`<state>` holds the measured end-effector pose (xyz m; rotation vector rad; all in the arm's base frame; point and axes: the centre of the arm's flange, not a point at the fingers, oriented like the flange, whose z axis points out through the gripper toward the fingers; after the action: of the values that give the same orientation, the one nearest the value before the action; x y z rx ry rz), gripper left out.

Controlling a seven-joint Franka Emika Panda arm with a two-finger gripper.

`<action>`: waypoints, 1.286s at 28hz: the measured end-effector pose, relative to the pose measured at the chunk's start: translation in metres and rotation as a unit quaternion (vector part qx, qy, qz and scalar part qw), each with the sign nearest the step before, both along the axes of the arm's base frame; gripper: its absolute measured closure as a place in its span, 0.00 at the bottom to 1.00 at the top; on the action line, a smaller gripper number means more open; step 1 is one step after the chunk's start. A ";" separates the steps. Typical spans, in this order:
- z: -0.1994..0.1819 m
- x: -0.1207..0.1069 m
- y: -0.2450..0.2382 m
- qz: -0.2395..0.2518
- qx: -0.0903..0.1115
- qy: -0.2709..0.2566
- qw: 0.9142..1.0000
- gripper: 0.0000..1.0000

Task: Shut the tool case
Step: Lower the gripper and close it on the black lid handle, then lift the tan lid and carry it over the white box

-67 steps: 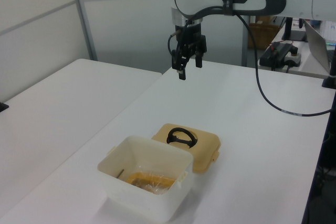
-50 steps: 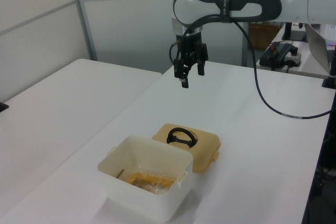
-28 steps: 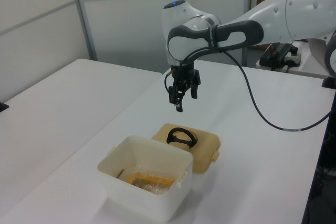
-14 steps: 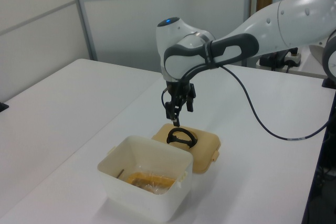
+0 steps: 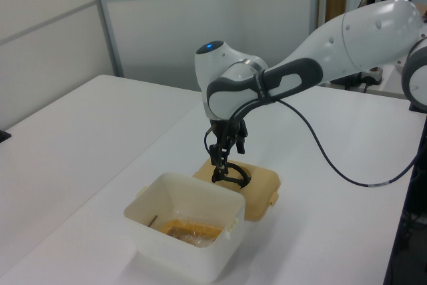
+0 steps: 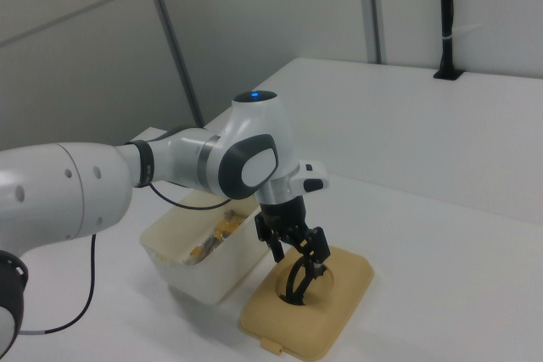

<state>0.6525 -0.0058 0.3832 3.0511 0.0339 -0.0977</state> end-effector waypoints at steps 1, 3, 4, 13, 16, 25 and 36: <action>-0.006 0.001 0.001 -0.002 -0.004 0.000 1.000 0.00; -0.013 0.003 0.004 -0.003 -0.008 0.002 1.000 0.00; -0.016 0.003 0.005 -0.003 -0.009 0.003 1.000 0.01; -0.030 0.004 0.024 0.006 -0.013 0.009 1.000 0.31; -0.029 0.005 0.028 0.006 -0.013 0.007 1.000 0.46; -0.022 0.008 0.027 -0.002 -0.013 -0.003 1.000 0.77; -0.009 0.010 0.017 -0.011 -0.016 -0.014 1.000 0.92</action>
<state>0.6621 0.0107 0.3739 3.0216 -0.0016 -0.0579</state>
